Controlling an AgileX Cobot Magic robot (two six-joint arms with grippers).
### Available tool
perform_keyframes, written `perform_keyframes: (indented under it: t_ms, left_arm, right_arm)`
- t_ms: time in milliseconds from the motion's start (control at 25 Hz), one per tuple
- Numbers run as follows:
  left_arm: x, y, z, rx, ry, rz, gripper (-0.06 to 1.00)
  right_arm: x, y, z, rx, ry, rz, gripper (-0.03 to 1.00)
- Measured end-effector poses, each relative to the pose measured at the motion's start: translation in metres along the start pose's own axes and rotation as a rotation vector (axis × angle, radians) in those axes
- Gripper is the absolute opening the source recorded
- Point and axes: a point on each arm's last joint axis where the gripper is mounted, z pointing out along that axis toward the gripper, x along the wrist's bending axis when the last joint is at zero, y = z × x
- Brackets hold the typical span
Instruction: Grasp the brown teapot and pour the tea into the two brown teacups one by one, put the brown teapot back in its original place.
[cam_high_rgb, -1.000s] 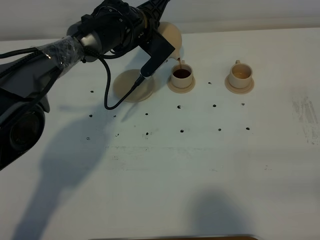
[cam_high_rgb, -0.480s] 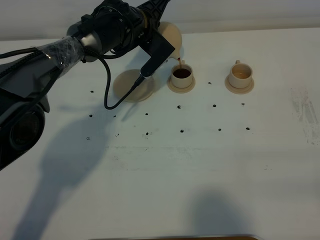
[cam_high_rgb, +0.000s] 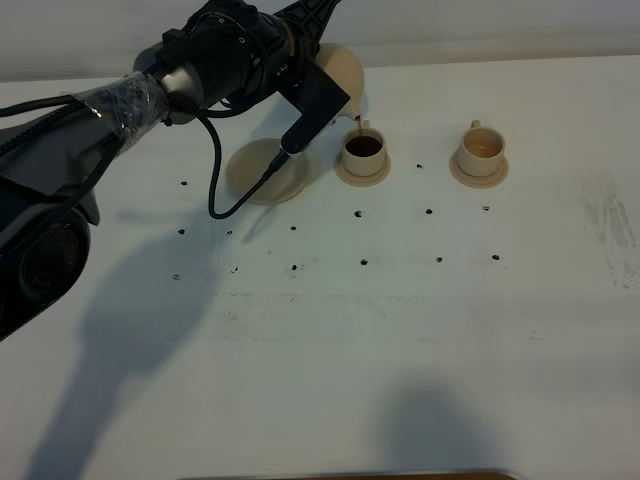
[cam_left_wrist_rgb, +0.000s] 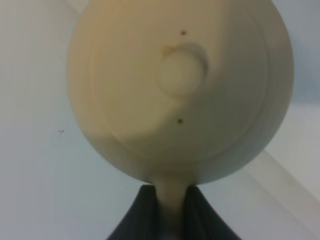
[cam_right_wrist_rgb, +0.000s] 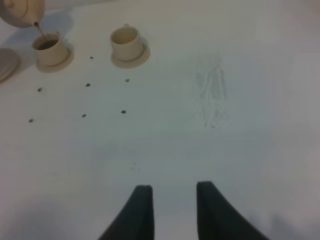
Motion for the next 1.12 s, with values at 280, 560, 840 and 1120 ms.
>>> perform_keyframes:
  t_ms: [280,560,840,1120]
  left_arm:
    - [0.003,0.005,-0.001,-0.006,0.006,0.007,0.08]
    - [-0.002,0.008,0.001,-0.015,-0.012,0.01,0.08]
    - [-0.008,0.012,0.001,-0.042,-0.07,-0.183,0.08]
    - [-0.004,0.0,-0.018,-0.032,-0.116,-0.368,0.08]
  right_arm:
    - [0.0,0.0,0.0,0.0,0.0,0.0,0.23]
    - [0.0,0.0,0.0,0.0,0.0,0.0,0.23]
    - [0.0,0.0,0.0,0.0,0.0,0.0,0.23]
    - [0.0,0.0,0.0,0.0,0.0,0.0,0.23]
